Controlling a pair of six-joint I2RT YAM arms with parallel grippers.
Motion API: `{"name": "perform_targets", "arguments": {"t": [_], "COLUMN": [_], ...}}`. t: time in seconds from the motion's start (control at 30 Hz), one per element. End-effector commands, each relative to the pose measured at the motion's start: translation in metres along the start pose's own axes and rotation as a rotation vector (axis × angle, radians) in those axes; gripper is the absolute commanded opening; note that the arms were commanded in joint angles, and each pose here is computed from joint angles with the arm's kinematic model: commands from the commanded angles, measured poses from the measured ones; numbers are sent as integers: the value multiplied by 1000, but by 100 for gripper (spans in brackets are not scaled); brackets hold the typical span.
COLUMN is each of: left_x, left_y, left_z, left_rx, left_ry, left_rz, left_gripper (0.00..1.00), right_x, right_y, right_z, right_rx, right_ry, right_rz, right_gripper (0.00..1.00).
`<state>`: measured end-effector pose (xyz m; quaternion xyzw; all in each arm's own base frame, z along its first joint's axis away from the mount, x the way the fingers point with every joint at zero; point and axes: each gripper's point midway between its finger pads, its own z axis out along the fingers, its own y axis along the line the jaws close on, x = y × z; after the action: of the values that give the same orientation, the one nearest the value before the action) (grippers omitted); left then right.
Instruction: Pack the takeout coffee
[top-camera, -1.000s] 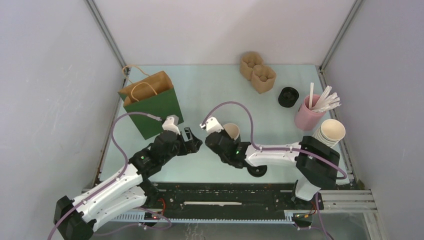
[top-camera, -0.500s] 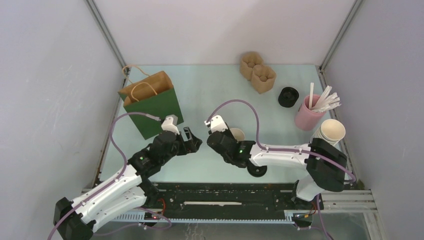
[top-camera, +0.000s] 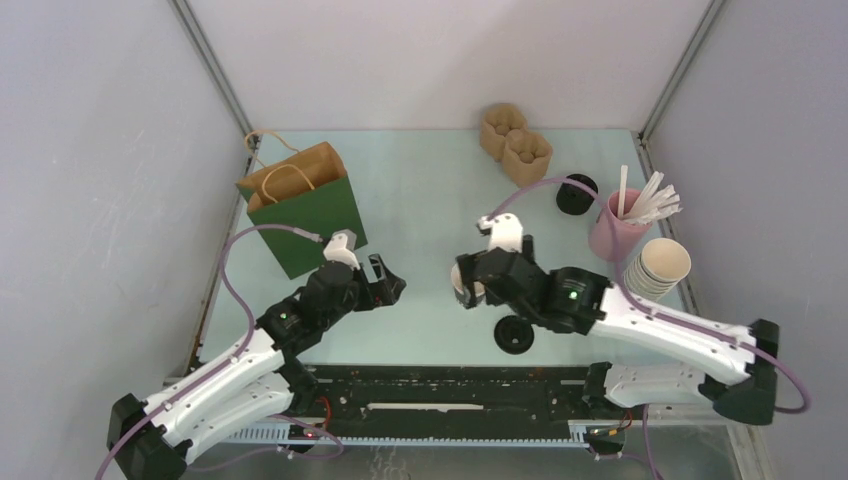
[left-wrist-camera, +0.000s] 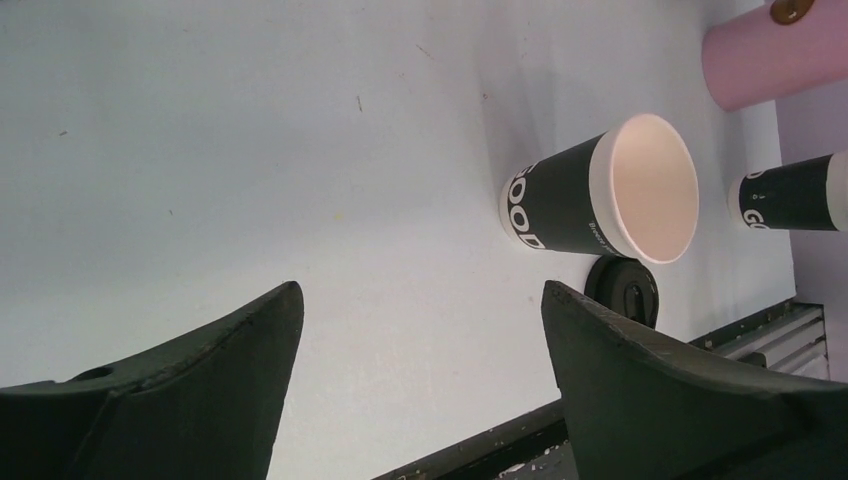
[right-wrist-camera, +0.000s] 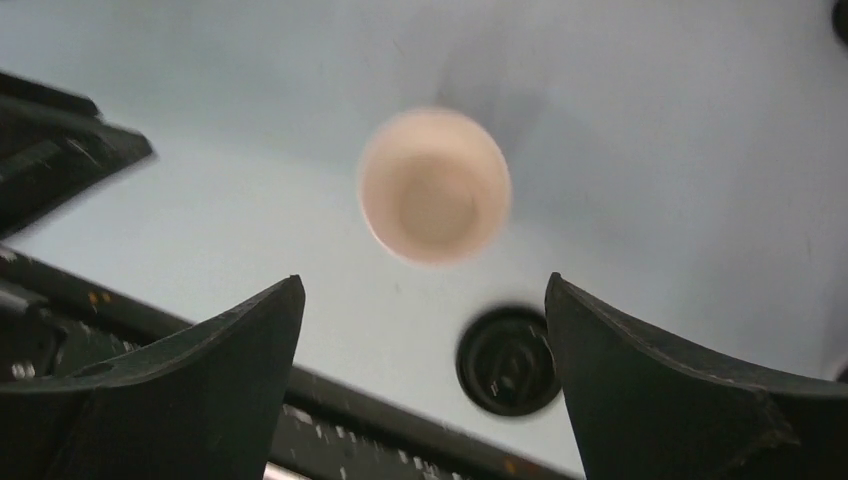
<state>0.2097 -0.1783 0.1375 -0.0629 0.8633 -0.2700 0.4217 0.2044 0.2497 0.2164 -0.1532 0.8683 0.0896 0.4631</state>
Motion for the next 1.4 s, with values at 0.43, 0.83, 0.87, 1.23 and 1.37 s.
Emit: {"name": "perform_targets", "arguments": {"t": [0.43, 0.83, 0.87, 1.23, 1.37], "left_x": [-14, -15, -15, -17, -14], "left_y": [-24, -23, -23, -23, -25], "left_z": [2, 0, 0, -2, 0], "left_rx": [67, 67, 67, 64, 74], "left_ry": [-9, -9, -8, -14, -3], "left_rz": [-8, 2, 1, 4, -1], "left_gripper": [97, 98, 98, 98, 98], "right_x": [165, 197, 198, 184, 181], "right_y": [-49, -65, -64, -67, -73], "right_z": [24, 43, 43, 35, 32], "right_rx": [40, 220, 216, 216, 232], "right_ry": [590, 646, 651, 571, 554], "right_rz": [339, 196, 199, 208, 218], "right_gripper": [99, 87, 87, 93, 93]}}
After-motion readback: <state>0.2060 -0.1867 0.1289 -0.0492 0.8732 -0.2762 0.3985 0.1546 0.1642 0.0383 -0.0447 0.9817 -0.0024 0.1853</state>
